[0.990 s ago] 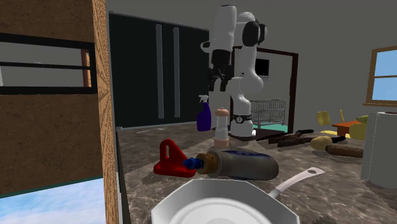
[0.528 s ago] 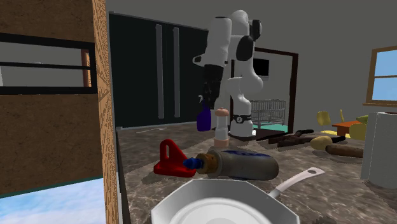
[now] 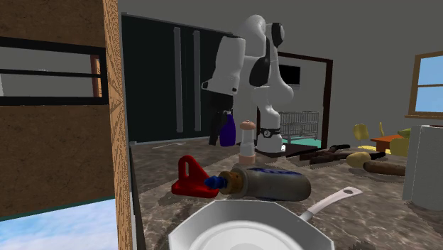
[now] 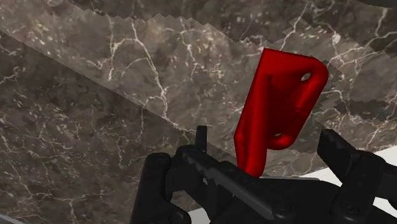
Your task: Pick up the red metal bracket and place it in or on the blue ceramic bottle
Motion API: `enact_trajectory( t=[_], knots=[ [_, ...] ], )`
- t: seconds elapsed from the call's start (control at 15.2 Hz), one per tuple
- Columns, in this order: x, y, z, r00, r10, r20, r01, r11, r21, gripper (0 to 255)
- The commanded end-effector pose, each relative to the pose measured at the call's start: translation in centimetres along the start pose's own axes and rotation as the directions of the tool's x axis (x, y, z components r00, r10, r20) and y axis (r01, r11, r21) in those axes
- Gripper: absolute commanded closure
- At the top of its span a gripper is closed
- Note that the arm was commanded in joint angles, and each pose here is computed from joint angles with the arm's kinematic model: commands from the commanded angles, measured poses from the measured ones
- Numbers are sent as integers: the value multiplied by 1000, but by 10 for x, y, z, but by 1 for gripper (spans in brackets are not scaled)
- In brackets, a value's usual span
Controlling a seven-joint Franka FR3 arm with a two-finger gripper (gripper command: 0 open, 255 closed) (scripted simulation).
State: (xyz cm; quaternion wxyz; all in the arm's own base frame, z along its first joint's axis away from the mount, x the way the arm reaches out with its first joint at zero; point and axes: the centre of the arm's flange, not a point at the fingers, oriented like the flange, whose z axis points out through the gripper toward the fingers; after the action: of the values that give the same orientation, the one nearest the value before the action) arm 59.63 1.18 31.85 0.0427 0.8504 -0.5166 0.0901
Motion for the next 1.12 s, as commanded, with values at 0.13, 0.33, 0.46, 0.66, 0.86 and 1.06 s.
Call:
enact_trajectory(
  t=[0.13,0.33,0.46,0.66,0.86,1.06],
  knots=[
    [27,-24,40,991,133,-21,-133,991,-15,0],
    [28,-25,52,991,136,-21,-136,991,-16,0],
    [28,-24,62,991,136,-21,-136,991,-16,0],
    [29,-24,81,991,136,-21,-136,991,-16,0],
    [29,-24,81,991,136,-21,-136,991,-16,0],
    [29,-24,81,991,136,-21,-136,991,-16,0]
  ],
)
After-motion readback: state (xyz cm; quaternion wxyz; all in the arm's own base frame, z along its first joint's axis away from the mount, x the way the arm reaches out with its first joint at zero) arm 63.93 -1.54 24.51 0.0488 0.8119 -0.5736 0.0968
